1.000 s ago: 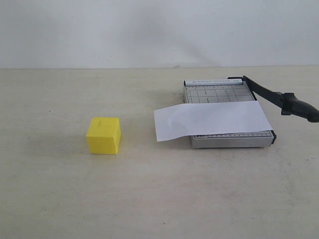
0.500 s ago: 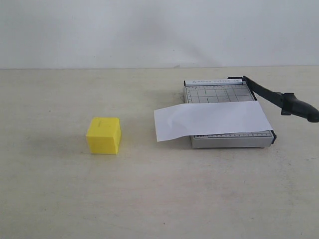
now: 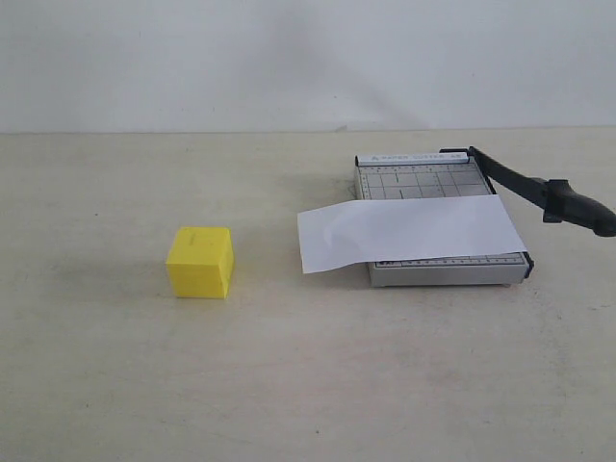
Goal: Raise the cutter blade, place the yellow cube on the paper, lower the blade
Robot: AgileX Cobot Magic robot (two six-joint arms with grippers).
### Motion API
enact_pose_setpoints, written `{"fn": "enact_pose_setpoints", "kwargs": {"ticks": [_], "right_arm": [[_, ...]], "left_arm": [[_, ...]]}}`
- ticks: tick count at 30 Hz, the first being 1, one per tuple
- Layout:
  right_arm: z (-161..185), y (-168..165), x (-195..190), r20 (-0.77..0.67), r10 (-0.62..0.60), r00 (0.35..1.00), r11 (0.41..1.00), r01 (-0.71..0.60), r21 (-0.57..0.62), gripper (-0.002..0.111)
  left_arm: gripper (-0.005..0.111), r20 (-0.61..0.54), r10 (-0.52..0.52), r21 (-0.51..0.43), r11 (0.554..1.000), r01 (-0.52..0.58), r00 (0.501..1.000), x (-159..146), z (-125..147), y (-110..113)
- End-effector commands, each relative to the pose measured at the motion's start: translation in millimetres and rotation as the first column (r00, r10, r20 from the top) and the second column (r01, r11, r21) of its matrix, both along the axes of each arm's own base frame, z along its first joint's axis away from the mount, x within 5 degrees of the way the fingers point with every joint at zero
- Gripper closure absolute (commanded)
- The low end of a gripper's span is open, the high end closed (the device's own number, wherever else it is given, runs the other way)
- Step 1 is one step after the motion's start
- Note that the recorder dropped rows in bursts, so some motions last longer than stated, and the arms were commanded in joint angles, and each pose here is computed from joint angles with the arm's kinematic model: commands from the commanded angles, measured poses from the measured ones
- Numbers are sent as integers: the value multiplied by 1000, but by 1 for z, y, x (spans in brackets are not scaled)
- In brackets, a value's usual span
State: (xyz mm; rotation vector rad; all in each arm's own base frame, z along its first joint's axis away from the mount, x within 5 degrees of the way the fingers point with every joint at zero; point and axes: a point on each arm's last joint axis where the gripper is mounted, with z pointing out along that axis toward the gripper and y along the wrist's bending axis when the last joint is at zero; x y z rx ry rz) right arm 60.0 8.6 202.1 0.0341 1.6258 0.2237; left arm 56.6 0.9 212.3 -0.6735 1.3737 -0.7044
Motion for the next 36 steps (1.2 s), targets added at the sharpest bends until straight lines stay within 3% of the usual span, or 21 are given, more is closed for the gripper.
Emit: {"fn": "enact_pose_setpoints", "kwargs": {"ticks": [1, 8, 13, 15, 20, 25, 28, 31, 36], "right_arm": [[1, 0, 0, 15, -4, 1000, 1000, 4, -7, 108], [1, 0, 0, 15, -4, 1000, 1000, 4, -7, 108], [1, 0, 0, 15, -4, 1000, 1000, 4, -7, 108], [1, 0, 0, 15, -4, 1000, 1000, 4, -7, 108], [1, 0, 0, 15, -4, 1000, 1000, 4, -7, 108], [1, 0, 0, 15, -4, 1000, 1000, 4, -7, 108], [1, 0, 0, 15, -4, 1000, 1000, 4, -7, 108], [1, 0, 0, 15, -4, 1000, 1000, 4, -7, 108], [1, 1, -1, 15, 25, 1000, 1000, -25, -6, 108]], "left_arm": [[102, 74, 51, -53, 997, -48, 996, -1, 7, 5], [102, 113, 82, -56, 996, -76, 990, -2, 10, 8], [102, -65, -61, -39, 998, 58, 996, 0, -5, -5], [102, -84, -76, -38, 997, 73, 994, 0, -6, -7], [102, -30, -66, -38, 997, 65, 997, -2, 8, -6], [102, -18, -75, 100, 992, 77, 997, -5, 19, -8], [102, -41, -130, 41, 990, 132, 991, -5, 18, -12], [102, -35, -217, 93, 971, 220, 975, -7, 21, -21], [102, 120, -359, 218, 919, 328, 926, -13, 35, -34]]}}
